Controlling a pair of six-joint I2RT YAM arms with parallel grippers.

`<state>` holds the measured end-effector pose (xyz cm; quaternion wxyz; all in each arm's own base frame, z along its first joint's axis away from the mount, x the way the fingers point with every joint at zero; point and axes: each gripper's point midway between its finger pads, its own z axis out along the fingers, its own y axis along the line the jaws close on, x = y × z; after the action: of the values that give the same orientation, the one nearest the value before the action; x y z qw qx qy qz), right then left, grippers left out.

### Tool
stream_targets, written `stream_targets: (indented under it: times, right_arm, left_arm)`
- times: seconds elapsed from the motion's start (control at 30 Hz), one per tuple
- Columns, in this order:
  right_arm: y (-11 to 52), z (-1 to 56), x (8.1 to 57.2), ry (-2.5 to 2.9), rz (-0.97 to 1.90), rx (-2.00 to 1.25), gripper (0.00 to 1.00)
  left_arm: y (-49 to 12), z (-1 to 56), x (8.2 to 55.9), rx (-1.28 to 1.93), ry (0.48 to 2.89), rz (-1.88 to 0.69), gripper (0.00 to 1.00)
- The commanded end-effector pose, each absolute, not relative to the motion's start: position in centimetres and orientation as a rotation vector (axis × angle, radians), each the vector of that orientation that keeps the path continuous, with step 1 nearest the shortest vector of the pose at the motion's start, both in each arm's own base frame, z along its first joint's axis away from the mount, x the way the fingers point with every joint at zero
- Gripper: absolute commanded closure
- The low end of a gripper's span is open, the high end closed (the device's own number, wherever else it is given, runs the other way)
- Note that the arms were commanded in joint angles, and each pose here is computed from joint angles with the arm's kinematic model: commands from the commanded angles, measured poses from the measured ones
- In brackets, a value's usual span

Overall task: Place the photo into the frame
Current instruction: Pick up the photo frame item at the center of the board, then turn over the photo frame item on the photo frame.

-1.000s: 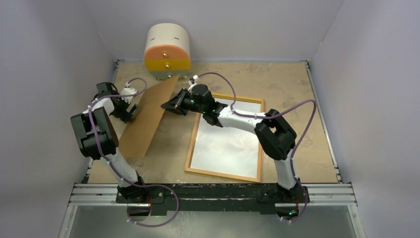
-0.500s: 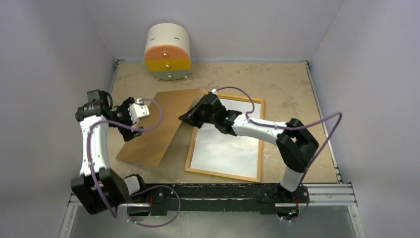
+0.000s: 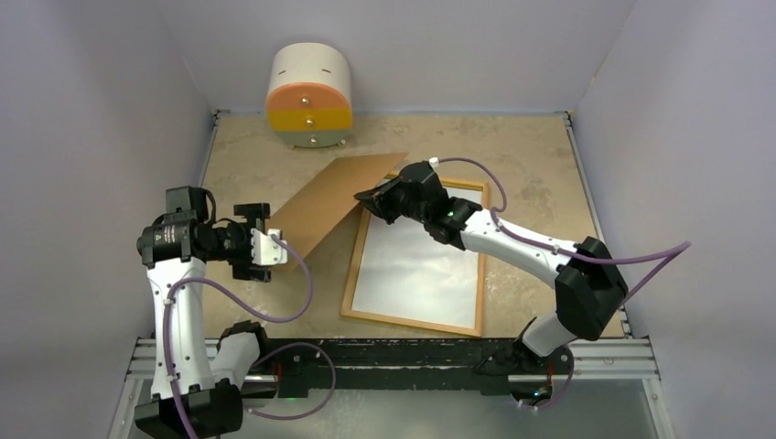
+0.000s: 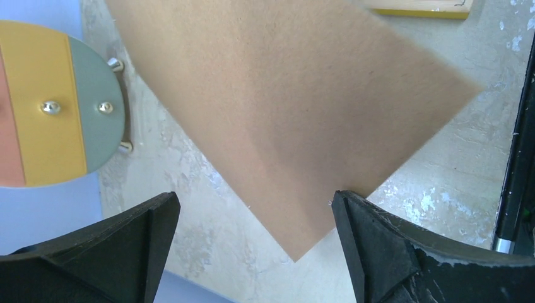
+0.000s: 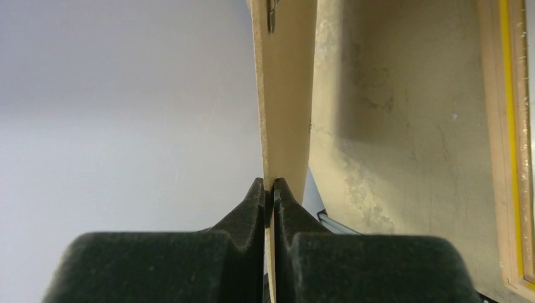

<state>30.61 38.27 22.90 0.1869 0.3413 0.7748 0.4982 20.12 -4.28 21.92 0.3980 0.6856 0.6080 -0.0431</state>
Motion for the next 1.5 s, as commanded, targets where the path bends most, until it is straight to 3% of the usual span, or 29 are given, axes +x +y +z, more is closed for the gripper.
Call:
stream_targets:
  times: [0.0, 0.4, 0.77, 1.07, 1.13, 1.27, 1.37, 1.47]
  right_arm:
    - [37.8, 29.3, 31.8, 1.975, 1.588, 1.033, 1.0]
    - [36.3, 28.3, 33.1, 1.979, 1.51, 1.039, 1.0]
    - [37.3, 29.5, 34.2, 1.956, 1.548, 1.062, 1.0]
    - [38.5, 30.1, 35.6, 1.909, 1.604, 1.077, 1.0]
    - [38.9, 30.2, 35.4, 1.921, 1.62, 1.076, 1.0]
    - [39.3, 30.4, 35.0, 1.925, 1.658, 1.078, 1.0]
    - [39.9, 30.9, 34.6, 1.93, 1.699, 1.065, 1.0]
    - [40.8, 31.1, 34.2, 1.944, 1.743, 1.053, 1.0]
  left_arm:
    - [-5.2, 23.2, 19.4, 1.77, 1.479, -0.117, 0.0]
    - [-1.4, 22.6, 20.0, 1.974, 1.528, 0.109, 0.01]
    - [-4.9, 23.4, 19.3, 1.862, 1.404, -0.024, 0.01]
    - [-5.4, 22.8, 19.7, 1.78, 1.449, -0.094, 0.07]
    - [-5.5, 23.5, 21.1, 1.69, 1.452, -0.06, 0.12]
    - [-5.5, 24.4, 22.4, 1.639, 1.403, 0.009, 0.35]
    - [-5.1, 24.7, 23.6, 1.605, 1.395, 0.057, 0.56]
    - [-4.3, 25.1, 24.8, 1.565, 1.429, 0.091, 0.86]
